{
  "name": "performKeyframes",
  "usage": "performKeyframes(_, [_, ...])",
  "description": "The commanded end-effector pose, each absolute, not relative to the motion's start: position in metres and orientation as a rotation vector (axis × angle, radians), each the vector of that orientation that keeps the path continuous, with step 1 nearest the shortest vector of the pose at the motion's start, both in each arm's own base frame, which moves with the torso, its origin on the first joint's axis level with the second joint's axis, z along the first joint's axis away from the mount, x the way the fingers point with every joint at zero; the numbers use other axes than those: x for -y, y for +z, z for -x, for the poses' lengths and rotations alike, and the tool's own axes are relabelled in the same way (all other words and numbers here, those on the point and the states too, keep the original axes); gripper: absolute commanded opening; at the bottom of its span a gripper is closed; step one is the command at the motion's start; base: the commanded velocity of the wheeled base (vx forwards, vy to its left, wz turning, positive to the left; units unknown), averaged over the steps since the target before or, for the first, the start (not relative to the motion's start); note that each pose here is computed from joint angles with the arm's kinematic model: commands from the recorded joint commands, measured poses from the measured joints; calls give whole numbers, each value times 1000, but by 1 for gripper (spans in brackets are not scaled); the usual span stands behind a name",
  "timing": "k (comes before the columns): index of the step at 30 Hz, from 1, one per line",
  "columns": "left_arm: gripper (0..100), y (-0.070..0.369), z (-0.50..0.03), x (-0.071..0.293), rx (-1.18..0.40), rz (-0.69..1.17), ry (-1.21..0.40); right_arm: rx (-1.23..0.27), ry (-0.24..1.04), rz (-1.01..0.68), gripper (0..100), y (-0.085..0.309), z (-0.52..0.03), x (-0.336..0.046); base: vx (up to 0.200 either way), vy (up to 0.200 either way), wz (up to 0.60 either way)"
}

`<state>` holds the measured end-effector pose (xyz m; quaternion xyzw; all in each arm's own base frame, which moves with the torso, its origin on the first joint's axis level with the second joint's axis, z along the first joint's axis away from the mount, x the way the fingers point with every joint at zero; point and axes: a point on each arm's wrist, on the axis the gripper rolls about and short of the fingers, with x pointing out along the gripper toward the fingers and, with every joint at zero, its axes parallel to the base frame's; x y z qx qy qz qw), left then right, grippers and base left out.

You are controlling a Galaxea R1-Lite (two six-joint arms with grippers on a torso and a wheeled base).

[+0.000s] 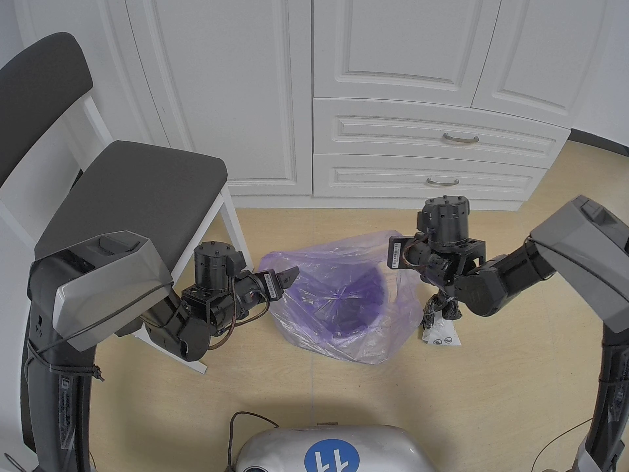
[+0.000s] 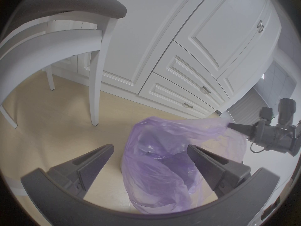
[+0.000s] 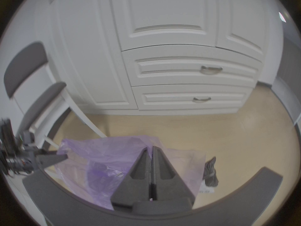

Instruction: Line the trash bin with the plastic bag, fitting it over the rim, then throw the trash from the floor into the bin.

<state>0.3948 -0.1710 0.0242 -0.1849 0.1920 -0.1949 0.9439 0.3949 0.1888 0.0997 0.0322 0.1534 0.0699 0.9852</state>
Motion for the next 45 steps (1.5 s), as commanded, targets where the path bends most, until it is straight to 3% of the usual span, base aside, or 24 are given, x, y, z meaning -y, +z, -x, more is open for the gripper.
performKeyframes(1, [100,11,-401,174,-409,387,-387,-348,114,-188,0,105,-378,-178,0,0,0])
performKeyframes(10, [100,7,-409,174,-385,387,-345,-354,147,-288,0,62,-397,-184,0,0,0])
performKeyframes(20, [100,-3,-416,180,-370,380,-301,-119,347,-452,0,24,-399,-205,0,0,0])
performKeyframes(30, [100,-4,-416,181,-371,380,-302,-81,423,-460,0,62,-383,-177,0,0,0])
performKeyframes(31, [100,-5,-416,181,-371,380,-302,-87,428,-457,100,66,-381,-176,0,0,0])
performKeyframes(42, [100,-8,-416,184,-377,377,-307,-141,378,-379,100,115,-364,-156,0,0,0])
performKeyframes(45, [100,-7,-418,186,-368,379,-308,-235,336,-328,100,119,-357,-151,0,0,0])
